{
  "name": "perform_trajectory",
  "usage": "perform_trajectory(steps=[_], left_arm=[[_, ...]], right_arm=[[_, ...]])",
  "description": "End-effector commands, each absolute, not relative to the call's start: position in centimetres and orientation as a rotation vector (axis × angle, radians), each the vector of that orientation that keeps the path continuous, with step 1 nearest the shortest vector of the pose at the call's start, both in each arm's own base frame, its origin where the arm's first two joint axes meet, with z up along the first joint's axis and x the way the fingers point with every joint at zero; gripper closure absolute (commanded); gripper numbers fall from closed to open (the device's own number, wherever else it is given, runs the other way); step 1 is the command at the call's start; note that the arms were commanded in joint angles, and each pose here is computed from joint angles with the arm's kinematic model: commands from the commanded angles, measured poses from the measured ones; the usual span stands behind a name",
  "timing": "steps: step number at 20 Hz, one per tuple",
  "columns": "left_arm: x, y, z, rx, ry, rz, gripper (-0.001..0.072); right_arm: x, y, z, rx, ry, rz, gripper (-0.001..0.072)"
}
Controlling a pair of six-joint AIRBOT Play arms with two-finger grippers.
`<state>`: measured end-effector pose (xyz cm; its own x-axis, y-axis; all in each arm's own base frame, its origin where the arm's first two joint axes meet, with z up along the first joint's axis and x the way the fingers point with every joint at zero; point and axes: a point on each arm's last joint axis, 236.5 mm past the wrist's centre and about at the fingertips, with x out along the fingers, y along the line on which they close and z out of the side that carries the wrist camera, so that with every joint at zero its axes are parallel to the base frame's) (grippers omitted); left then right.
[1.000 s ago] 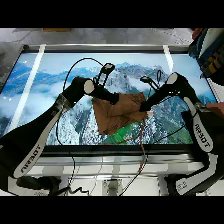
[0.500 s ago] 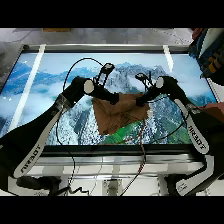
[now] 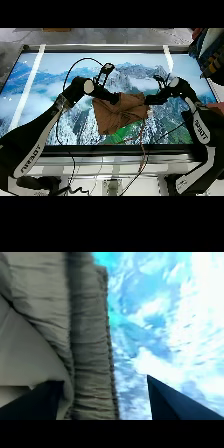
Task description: Fold the clothes and pants, and hang the long-sleeved shirts on hangers.
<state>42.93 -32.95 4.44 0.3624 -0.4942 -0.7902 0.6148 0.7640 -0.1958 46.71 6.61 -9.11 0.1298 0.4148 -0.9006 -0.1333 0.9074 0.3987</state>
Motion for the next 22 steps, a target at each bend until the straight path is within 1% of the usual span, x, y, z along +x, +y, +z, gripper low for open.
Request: perform_trajectory(steps=[1, 6, 9, 13, 14, 15, 16, 17, 18, 19, 20, 22], left_arm=[[43.0, -32.9, 4.5, 0.141, 0.962, -0.716, 0.0011], [43.0, -32.9, 4.5, 0.142, 0.962, -0.716, 0.0011], [43.0, -32.9, 4.5, 0.142, 0.962, -0.716, 0.0011], [43.4, -32.4, 4.4, 0.147, 0.960, -0.704, 0.0011], [43.7, -31.9, 4.4, 0.159, 0.957, -0.692, 0.0013], [44.0, -31.2, 4.5, 0.171, 0.953, -0.678, 0.0036], [44.4, -30.5, 4.8, 0.182, 0.947, -0.663, 0.0142], [44.7, -29.5, 5.2, 0.191, 0.940, -0.645, 0.0260], [45.2, -28.5, 5.9, 0.193, 0.928, -0.626, 0.0338], [45.6, -27.5, 6.9, 0.184, 0.913, -0.608, 0.0356], [45.9, -26.5, 7.8, 0.173, 0.899, -0.592, 0.0356], [46.7, -24.5, 9.7, 0.150, 0.865, -0.557, 0.0356]], right_arm=[[46.1, 9.1, -8.1, 0.575, 1.395, 0.562, 0.0129], [45.5, 10.7, -9.7, 0.608, 1.436, 0.607, 0.0109], [44.5, 13.3, -10.4, 0.574, 1.478, 0.655, 0.0109], [42.4, 18.7, -11.2, 0.488, 1.533, 0.753, 0.0119], [41.9, 20.1, -11.2, 0.450, 1.528, 0.787, 0.0214], [41.8, 21.4, -11.4, 0.423, 1.518, 0.800, 0.0345], [42.1, 22.6, -11.6, 0.401, 1.495, 0.797, 0.0530], [42.5, 23.6, -11.6, 0.389, 1.467, 0.795, 0.0683], [43.2, 24.8, -11.2, 0.399, 1.427, 0.793, 0.0688], [43.6, 25.9, -10.4, 0.432, 1.401, 0.809, 0.0688], [44.0, 27.2, -8.8, 0.497, 1.373, 0.841, 0.0689], [44.7, 29.5, -4.0, 0.646, 1.281, 0.989, 0.0690]])
